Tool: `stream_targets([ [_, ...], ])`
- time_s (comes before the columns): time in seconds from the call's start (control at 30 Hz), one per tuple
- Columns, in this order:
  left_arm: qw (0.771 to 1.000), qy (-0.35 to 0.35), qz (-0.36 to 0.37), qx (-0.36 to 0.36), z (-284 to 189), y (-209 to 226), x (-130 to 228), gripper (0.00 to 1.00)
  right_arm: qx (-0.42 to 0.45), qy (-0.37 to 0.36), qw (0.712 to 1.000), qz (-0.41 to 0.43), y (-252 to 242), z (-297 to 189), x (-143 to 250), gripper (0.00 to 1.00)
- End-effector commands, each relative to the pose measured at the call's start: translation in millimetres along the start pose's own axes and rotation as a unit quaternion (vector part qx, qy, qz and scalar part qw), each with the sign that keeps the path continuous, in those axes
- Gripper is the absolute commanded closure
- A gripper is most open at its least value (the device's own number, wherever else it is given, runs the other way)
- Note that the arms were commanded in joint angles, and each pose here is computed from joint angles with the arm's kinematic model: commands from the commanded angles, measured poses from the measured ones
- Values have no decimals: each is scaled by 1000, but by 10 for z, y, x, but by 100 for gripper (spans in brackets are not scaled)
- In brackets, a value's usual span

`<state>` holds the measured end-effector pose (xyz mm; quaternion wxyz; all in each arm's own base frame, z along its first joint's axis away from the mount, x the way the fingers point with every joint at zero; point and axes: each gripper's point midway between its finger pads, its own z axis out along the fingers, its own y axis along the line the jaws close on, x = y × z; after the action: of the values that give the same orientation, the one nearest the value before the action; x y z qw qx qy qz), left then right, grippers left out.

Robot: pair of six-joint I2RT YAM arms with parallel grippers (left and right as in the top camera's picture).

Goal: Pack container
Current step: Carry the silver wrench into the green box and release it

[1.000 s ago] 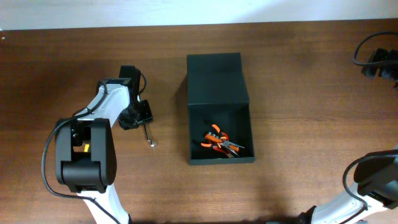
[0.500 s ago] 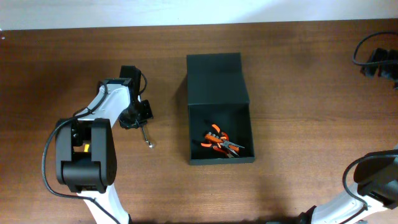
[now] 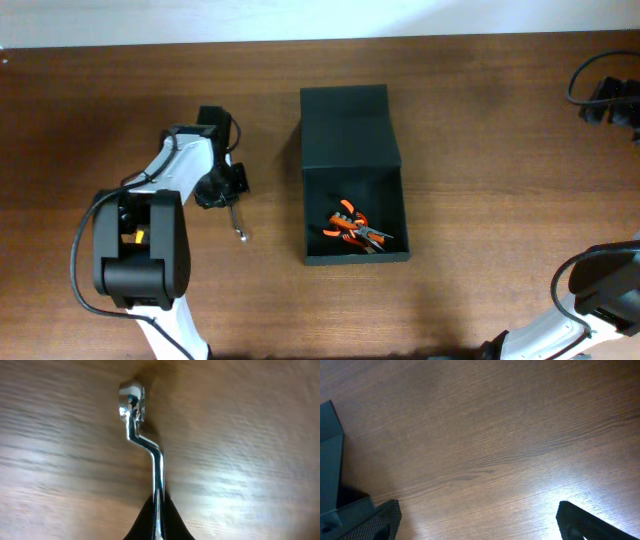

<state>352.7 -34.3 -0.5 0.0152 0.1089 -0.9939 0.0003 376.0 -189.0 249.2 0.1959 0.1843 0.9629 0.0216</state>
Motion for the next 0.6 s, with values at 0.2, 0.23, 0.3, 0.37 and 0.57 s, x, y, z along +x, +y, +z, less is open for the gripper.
stream_targets([
  [0.2, 920, -206, 327, 60, -1696, -1113, -191, 98, -7, 4, 1000, 8, 18, 2, 24, 1],
  [0.23, 899, -230, 368, 61, -1901, -1241, -145, 98, -7, 5, 1000, 8, 19, 2, 28, 1],
  [0.3, 850, -272, 448, 58, -2244, -1487, -26, 98, -7, 5, 1000, 8, 19, 2, 31, 1],
  [0.37, 793, -301, 528, 52, -2455, -1707, 123, 98, -7, 5, 1000, 8, 21, 2, 31, 1],
  [0.57, 622, -300, 721, 61, -2421, -2279, 671, 98, -7, 5, 1000, 8, 21, 2, 31, 1],
])
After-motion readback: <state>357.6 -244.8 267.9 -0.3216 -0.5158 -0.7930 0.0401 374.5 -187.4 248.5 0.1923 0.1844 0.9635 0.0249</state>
